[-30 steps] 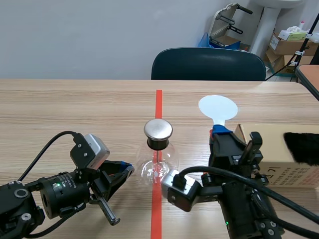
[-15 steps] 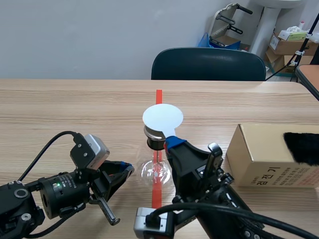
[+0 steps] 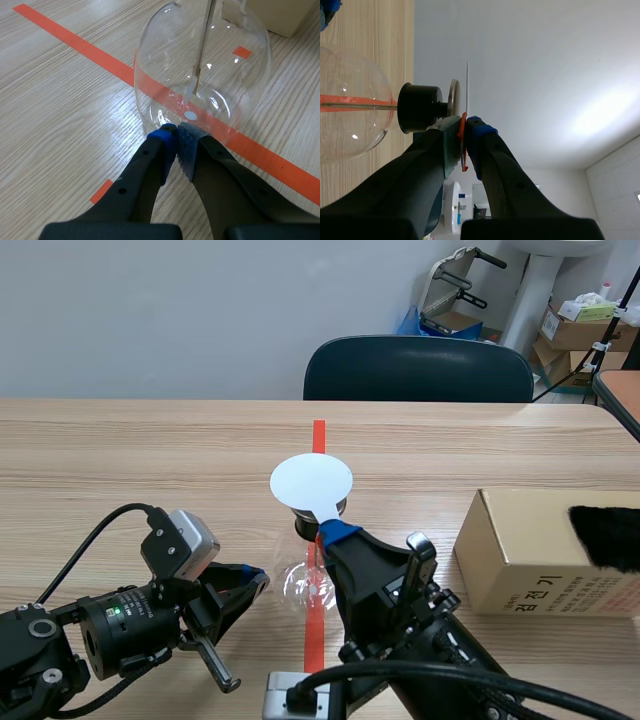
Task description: Do the electroscope experiment
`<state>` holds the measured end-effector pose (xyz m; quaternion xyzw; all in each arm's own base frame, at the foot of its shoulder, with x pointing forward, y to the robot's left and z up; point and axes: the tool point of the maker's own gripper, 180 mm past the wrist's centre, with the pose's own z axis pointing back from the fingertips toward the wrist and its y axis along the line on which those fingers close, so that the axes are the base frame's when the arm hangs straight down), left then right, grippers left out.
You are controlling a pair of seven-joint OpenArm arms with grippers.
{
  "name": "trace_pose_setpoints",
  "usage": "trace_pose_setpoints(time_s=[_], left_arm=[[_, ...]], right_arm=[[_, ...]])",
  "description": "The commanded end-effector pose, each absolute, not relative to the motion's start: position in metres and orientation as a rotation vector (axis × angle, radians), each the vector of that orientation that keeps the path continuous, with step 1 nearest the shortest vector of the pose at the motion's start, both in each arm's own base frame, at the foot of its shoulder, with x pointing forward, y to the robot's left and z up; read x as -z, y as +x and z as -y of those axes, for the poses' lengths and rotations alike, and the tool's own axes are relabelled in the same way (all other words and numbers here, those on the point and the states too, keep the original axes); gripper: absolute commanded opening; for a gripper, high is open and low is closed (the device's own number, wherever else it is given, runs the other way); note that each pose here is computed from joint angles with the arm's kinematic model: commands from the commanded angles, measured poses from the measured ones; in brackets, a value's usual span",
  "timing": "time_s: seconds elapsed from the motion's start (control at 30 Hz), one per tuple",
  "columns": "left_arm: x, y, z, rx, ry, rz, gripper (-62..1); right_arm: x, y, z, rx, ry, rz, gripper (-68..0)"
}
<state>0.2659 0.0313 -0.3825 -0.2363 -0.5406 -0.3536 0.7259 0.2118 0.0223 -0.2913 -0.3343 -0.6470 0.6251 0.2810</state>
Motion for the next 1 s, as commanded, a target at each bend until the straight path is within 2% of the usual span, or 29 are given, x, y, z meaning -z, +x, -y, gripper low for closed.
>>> trace_pose_setpoints(time_s=[0.0,0.33,0.67,0.97], left_arm=[[0.373,0.270,-0.028,0.773,-0.532,1.226,-57.5],[0.373,0.270,-0.028,0.773,-0.532,1.226,-57.5],[0.373,0.270,-0.028,0.773,-0.532,1.226,-57.5],[0.373,0.270,-0.028,0.773,-0.532,1.226,-57.5]], right_arm=[[0.282,0.218,-0.019,-1.662,-0.933,1.755,-65.8],[0.281,0.224,-0.010,-1.616,-0.974,1.714,-65.8],[0.278,0.248,0.040,-1.377,-1.159,1.499,-65.8],[0.277,0.255,0.077,-1.218,-1.260,1.352,-65.8]])
